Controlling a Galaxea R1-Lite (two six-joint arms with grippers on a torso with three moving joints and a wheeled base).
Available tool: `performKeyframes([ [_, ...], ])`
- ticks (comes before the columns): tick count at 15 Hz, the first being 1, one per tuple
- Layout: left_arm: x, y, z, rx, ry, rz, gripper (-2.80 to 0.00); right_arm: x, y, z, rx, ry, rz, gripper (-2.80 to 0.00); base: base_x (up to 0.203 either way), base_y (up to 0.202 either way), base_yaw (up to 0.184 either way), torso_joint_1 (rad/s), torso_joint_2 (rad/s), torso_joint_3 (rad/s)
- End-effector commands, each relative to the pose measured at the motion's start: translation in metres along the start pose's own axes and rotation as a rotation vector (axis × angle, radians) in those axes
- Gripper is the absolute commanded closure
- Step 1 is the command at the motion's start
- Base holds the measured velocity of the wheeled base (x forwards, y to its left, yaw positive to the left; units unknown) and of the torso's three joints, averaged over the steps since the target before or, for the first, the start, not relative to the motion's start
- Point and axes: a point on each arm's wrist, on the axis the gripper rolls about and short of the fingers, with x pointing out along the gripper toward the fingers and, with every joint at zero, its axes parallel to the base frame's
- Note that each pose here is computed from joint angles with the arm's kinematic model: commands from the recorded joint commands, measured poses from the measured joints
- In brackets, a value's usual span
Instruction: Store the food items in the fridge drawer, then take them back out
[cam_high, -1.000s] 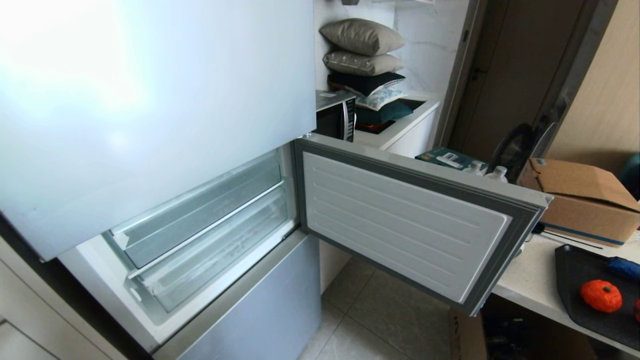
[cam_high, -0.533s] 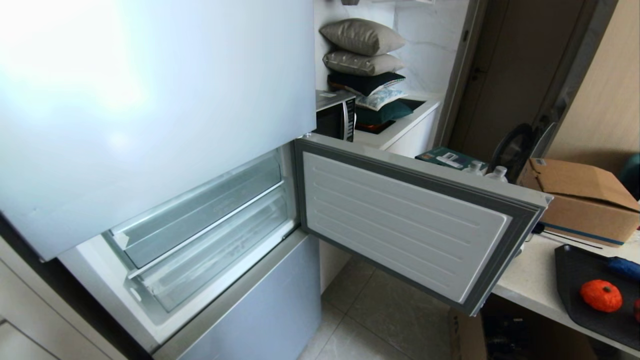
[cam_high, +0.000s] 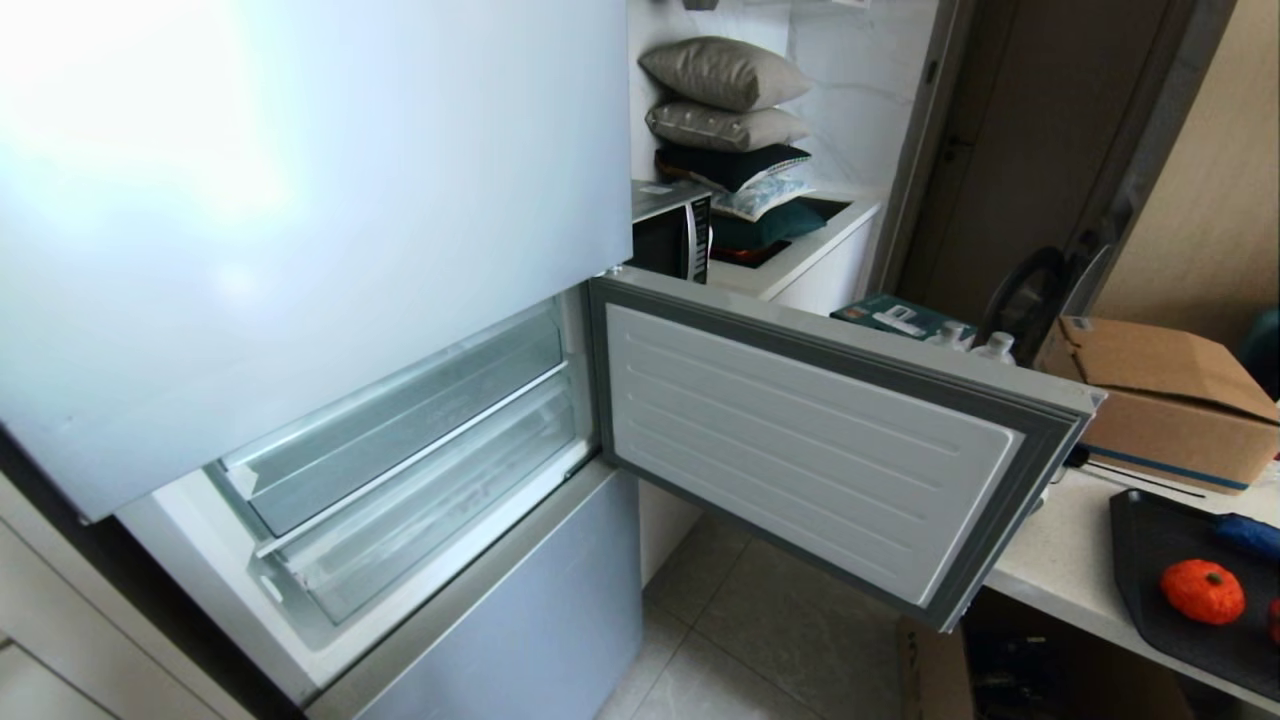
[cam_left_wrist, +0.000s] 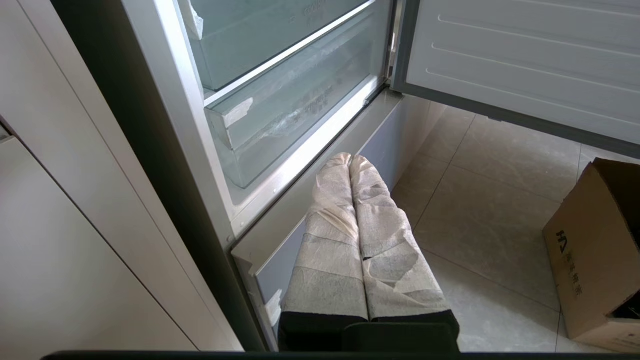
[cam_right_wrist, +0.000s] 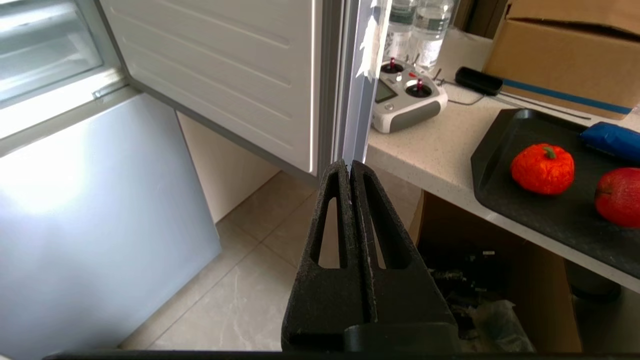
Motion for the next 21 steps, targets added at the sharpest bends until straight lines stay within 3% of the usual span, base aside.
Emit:
performKeyframes([
  [1,0.0,0.0,0.0,0.001,0.0,0.001,0.0,0.003,0.0,0.001,-0.001,0.034,0.0,0.0,0.0,0.0,0.0,0.0,0.0,0.0],
  [6,0.0,0.0,0.0,0.0,0.002,0.001,0.0,0.004,0.0,0.006,-0.017,0.051,0.004,0.0,0.0,0.0,0.0,0.0,0.0,0.0],
  [8,0.0,0.0,0.0,0.001,-0.001,0.001,0.0,0.002,0.0,0.031,0.017,0.005,-0.012,0.0,0.0,0.0,0.0,0.0,0.0,0.0],
  [11,0.0,0.0,0.0,0.001,0.0,0.0,0.0,0.007,-0.002,0.067,0.147,-0.005,-0.129,0.0,0.0,0.0,0.0,0.0,0.0,0.0],
  [15,0.0,0.0,0.0,0.001,-0.001,0.001,0.0,0.048,-0.008,0.092,0.263,0.133,-0.285,0.0,0.0,0.0,0.0,0.0,0.0,0.0],
  [18,0.0,0.0,0.0,0.001,0.0,0.001,0.0,0.089,-0.035,0.096,0.381,0.2,-0.416,0.0,0.0,0.0,0.0,0.0,0.0,0.0],
  [21,0.0,0.0,0.0,0.001,0.0,0.001,0.0,0.127,-0.067,0.087,0.465,0.259,-0.447,0.0,0.0,0.0,0.0,0.0,0.0,0.0],
])
